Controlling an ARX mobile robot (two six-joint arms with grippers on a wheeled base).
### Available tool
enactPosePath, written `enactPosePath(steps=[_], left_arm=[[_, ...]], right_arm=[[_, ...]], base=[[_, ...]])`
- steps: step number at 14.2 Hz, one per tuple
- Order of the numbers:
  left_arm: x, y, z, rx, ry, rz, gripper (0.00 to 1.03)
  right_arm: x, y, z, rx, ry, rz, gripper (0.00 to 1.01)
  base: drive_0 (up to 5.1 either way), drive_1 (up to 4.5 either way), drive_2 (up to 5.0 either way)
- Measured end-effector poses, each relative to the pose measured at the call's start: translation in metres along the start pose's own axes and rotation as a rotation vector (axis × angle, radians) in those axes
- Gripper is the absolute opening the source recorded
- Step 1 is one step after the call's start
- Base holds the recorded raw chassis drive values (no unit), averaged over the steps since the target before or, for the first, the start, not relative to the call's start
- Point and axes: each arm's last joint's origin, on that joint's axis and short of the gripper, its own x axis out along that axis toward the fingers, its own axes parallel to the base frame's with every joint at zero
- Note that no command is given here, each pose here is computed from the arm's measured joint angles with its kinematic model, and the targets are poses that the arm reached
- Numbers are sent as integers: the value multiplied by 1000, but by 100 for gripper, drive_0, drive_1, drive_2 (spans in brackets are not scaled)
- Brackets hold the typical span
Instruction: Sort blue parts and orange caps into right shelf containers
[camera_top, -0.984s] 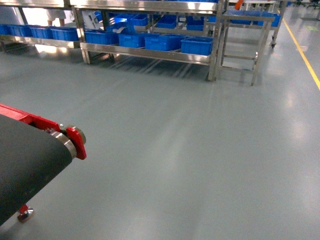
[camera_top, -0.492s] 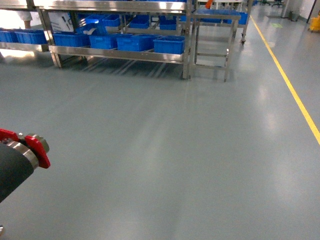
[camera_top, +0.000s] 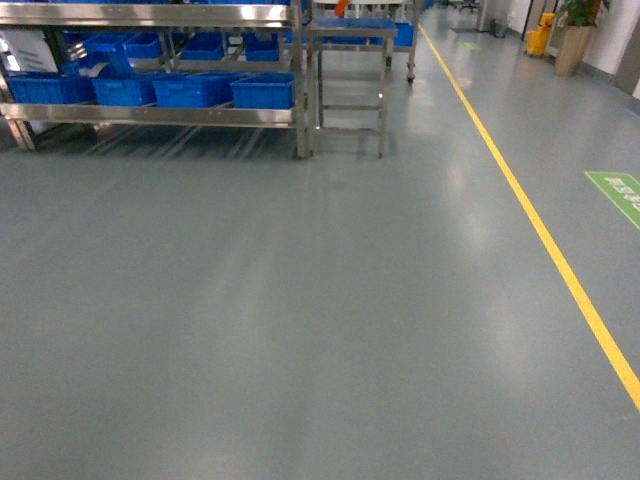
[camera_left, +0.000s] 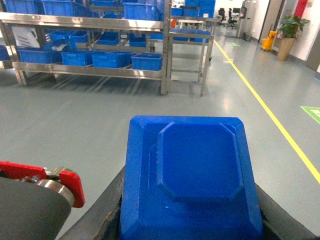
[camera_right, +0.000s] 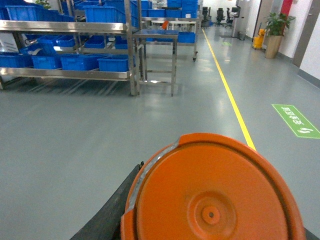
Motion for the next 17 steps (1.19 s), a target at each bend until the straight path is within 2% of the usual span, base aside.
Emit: enactPosePath(steps=[3, 17], left_arm=[[0, 0, 0, 0, 0, -2, 44], [0, 0, 0, 0, -3, -1, 44]], right_arm=[[0, 0, 0, 0, 0, -1, 44], [0, 0, 0, 0, -2, 0, 44]], base=[[-79, -79, -79], [0, 433, -433]])
